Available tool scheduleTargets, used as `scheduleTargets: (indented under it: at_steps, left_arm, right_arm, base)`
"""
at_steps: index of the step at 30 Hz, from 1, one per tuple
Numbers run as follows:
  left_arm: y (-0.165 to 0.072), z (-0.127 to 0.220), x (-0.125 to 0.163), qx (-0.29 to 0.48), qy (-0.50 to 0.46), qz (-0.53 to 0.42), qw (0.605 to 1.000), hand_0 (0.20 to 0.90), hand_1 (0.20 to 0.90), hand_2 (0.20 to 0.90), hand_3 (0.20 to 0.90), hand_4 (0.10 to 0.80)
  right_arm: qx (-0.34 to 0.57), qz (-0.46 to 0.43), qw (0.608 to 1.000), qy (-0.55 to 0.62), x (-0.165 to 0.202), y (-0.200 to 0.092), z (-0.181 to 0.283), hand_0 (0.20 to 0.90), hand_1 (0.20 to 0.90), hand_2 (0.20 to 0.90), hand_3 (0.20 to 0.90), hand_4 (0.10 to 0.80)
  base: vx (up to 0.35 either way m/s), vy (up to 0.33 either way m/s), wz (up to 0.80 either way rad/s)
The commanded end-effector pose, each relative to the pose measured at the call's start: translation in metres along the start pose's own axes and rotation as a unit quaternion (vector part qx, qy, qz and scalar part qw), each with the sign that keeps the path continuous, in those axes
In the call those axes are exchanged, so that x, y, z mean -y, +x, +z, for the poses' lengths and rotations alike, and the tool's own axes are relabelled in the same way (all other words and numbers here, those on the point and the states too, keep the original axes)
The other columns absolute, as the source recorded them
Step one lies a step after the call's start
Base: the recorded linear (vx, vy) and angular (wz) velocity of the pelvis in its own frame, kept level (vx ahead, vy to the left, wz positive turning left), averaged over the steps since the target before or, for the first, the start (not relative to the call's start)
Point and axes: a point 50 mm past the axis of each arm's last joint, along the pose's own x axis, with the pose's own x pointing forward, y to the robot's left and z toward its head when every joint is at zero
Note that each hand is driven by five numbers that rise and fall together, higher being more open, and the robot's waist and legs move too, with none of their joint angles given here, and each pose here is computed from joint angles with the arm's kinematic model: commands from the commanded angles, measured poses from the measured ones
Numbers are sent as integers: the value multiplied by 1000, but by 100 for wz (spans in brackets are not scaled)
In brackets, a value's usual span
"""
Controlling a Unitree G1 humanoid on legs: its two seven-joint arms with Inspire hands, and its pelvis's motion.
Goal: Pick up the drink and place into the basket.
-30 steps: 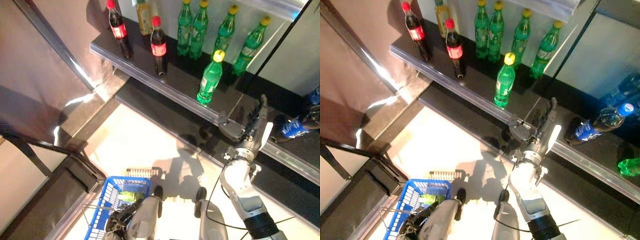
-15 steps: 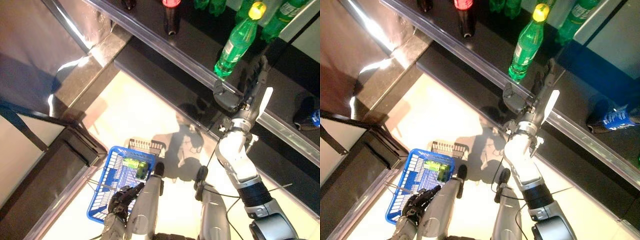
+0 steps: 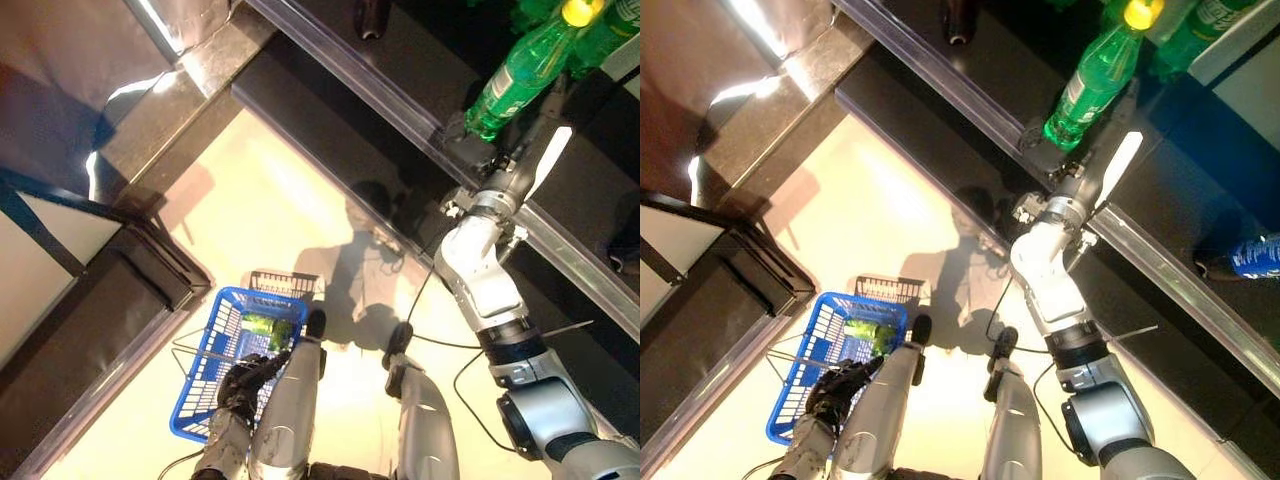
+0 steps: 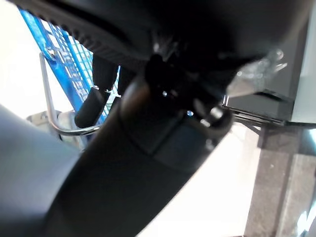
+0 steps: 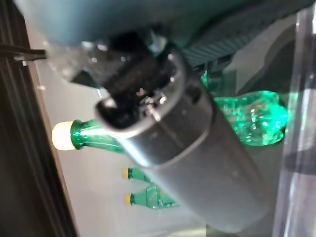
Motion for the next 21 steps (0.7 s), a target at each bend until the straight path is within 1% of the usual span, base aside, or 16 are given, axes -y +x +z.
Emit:
scheduleTargets:
  at_steps: [1, 7, 11, 12, 13, 14, 15, 21]
  left_arm:
    - [-10, 3, 0, 28, 13, -39, 999, 300, 300, 300, 200, 100]
    - [-10, 5, 1, 31, 19, -54, 998, 300, 300, 300, 200, 100]
    - [-10, 7, 3, 37, 19, -62, 997, 300, 300, 300, 200, 100]
    - [-10, 9, 4, 39, 19, -64, 997, 300, 300, 300, 200, 100]
    - [-10, 9, 4, 40, 18, -64, 997, 300, 300, 300, 200, 100]
    - [-10, 9, 4, 40, 17, -64, 997, 300, 300, 300, 200, 100]
    - [-10, 10, 4, 41, 15, -63, 997, 300, 300, 300, 200, 100]
    - [-10, 9, 1, 39, 11, -57, 998, 300, 300, 300, 200, 100]
  right_arm:
    - [131, -47, 987, 84, 6, 29, 75, 900, 900, 900, 900, 800]
    - [141, -88, 980, 114, 6, 44, 98, 900, 900, 900, 900, 800]
    - [150, -99, 976, 121, 5, 51, 110, 900, 900, 900, 900, 800]
    - [156, -100, 975, 124, 4, 53, 114, 820, 820, 820, 807, 707]
    - [158, -101, 974, 126, 4, 53, 116, 646, 646, 646, 604, 504]
    - [159, -105, 973, 128, 4, 54, 117, 582, 582, 582, 529, 429]
    - [162, -110, 972, 131, 5, 54, 119, 300, 300, 300, 200, 100]
    - [165, -128, 969, 130, 10, 58, 122, 300, 300, 300, 200, 100]
  base:
    - [35, -8, 4]
    - [38, 14, 0]
    - [8, 27, 0]
    - [-6, 40, 1]
    - [-6, 39, 1]
    - [-2, 30, 0]
    - [0, 0, 0]
    - [0, 0, 0]
